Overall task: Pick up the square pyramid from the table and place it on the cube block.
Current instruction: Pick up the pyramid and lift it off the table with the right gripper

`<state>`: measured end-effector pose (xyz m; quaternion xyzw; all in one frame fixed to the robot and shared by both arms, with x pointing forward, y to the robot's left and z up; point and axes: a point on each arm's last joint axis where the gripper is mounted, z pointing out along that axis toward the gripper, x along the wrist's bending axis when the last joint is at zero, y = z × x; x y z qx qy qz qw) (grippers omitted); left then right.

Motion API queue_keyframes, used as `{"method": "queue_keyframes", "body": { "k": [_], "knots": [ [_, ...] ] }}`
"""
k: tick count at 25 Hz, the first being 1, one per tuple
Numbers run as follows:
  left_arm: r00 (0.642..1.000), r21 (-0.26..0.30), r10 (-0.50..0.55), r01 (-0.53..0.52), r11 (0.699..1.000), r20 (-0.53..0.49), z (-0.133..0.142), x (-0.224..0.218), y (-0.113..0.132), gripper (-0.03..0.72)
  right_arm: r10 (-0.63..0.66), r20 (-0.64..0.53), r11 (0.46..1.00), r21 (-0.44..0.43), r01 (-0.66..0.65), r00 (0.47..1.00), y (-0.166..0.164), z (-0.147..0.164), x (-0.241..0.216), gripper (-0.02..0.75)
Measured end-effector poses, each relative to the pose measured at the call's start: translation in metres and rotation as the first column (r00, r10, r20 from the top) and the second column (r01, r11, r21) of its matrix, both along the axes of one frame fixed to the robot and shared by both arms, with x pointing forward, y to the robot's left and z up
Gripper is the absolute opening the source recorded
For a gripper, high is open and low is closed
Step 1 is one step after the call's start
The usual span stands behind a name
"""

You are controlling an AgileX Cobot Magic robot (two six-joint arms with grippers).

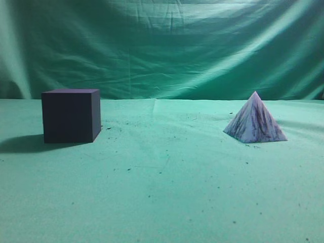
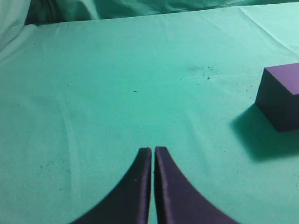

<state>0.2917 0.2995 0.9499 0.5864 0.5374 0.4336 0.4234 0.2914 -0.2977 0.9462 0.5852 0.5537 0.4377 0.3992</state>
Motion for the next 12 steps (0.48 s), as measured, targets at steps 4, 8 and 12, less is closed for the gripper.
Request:
{"method": "queue_keyframes", "body": {
  "k": [4, 8, 12],
  "knots": [
    [1.000, 0.000, 0.000, 0.000, 1.000, 0.000, 0.0000, 0.0000, 0.0000, 0.000, 0.000, 0.000, 1.000, 0.000, 0.000, 1.000, 0.0000, 0.0000, 0.0000, 0.063],
    [1.000, 0.000, 0.000, 0.000, 1.000, 0.000, 0.0000, 0.0000, 0.0000, 0.000, 0.000, -0.001, 1.000, 0.000, 0.000, 1.000, 0.0000, -0.0005, 0.0000, 0.063],
    [1.000, 0.000, 0.000, 0.000, 1.000, 0.000, 0.0000, 0.0000, 0.0000, 0.000, 0.000, -0.001, 1.000, 0.000, 0.000, 1.000, 0.0000, -0.0005, 0.0000, 0.063]
  ]
}}
